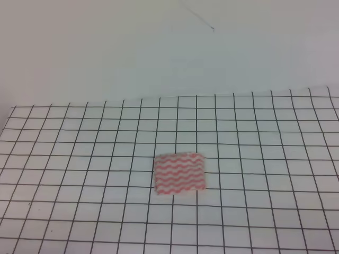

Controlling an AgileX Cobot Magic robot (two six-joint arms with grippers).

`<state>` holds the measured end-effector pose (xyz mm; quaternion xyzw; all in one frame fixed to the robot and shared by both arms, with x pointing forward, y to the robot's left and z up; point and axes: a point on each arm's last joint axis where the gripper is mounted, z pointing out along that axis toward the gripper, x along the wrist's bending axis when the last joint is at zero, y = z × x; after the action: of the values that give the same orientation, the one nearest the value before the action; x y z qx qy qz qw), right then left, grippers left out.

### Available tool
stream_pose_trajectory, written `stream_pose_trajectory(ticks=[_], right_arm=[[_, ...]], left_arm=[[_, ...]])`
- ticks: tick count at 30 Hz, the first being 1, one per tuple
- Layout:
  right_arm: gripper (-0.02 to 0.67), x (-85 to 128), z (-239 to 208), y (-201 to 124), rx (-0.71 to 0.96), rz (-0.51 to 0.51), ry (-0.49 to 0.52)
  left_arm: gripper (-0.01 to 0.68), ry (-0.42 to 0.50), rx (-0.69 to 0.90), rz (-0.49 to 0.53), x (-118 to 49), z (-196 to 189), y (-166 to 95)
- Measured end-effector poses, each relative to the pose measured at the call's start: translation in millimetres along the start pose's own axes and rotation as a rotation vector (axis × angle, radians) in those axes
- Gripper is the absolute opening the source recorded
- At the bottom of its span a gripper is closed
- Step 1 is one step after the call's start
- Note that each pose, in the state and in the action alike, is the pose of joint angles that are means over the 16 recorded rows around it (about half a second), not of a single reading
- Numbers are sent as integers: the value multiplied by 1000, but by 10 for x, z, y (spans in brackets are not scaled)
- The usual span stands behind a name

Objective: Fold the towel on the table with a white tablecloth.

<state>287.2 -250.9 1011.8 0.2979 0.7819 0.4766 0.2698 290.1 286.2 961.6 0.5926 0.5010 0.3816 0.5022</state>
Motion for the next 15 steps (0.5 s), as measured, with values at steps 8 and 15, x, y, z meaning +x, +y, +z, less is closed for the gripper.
stream_pose_trajectory(ticks=[8,15], right_arm=[[0,0,0,0,0,-1,0],[0,0,-3,0,-2,-1,-2]], left_arm=[[-1,-2,19,-3,-1,8,-34],[-1,-2,13,-5,0,7,-25]])
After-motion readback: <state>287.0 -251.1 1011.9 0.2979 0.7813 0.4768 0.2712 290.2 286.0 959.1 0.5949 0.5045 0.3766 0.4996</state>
